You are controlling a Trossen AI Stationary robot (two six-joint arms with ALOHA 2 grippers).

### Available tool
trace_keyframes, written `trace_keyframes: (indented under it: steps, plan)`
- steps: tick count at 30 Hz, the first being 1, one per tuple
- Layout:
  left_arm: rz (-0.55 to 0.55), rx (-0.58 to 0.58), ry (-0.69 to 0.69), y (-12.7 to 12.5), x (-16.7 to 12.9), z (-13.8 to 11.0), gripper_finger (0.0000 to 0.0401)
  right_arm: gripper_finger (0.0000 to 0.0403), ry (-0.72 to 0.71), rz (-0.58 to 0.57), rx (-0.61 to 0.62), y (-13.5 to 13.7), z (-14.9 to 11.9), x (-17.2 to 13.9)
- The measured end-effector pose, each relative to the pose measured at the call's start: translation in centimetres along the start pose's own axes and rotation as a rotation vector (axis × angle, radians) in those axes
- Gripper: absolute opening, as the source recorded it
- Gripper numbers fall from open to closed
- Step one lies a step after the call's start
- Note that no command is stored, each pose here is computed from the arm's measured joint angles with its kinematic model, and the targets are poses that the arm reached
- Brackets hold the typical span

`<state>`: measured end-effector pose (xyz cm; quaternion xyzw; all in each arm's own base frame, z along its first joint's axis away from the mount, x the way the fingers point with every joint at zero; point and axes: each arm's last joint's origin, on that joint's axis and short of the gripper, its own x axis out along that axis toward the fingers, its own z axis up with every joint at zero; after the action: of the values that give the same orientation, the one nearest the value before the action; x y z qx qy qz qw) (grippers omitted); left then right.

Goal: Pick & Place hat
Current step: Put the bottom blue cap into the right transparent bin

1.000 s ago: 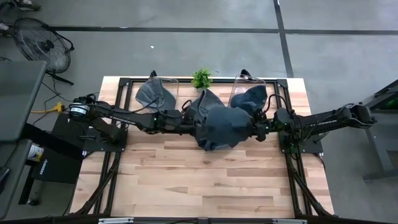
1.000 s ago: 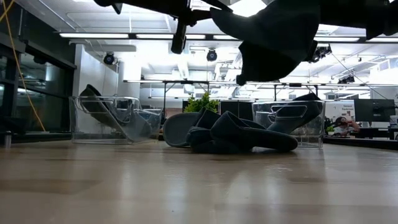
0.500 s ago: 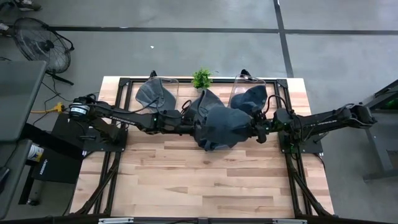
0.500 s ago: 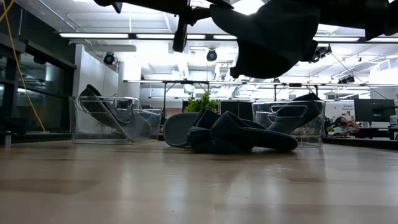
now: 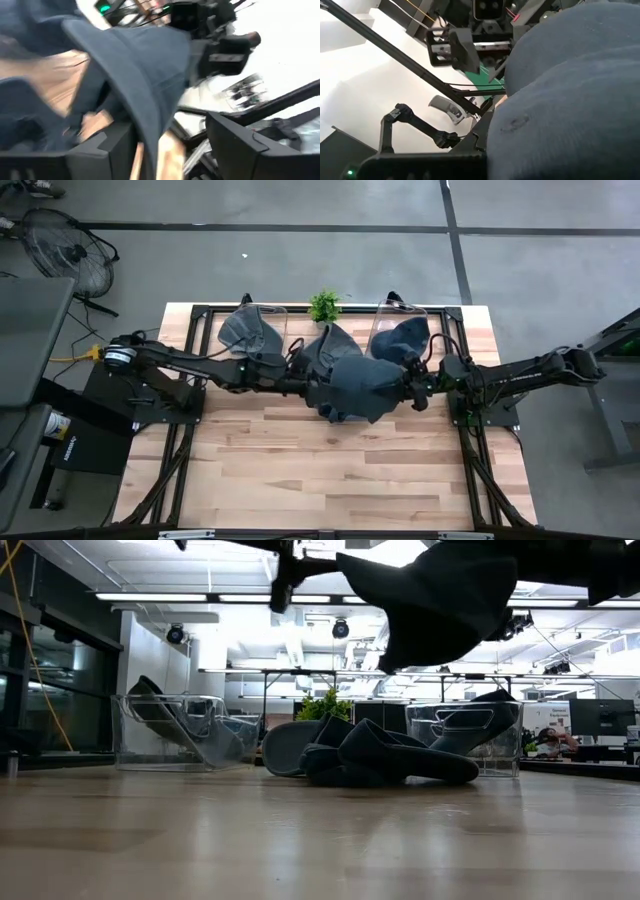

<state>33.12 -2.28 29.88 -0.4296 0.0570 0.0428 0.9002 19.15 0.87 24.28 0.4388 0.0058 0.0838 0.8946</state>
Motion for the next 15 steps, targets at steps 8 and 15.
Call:
trace_keyframes:
  steps: [8, 15]
  plan:
    - [0.219, 0.043, -0.071, -0.7, -4.7, 1.9, 0.0239, 0.0015, 0.002, -0.015, 0.021, -0.1, -0.1, 0.0]
    - [0.356, 0.123, -0.164, -1.1, -8.3, 3.2, 0.0239, 0.0015, 0.091, -0.152, -0.019, 1.2, 1.4, 0.8]
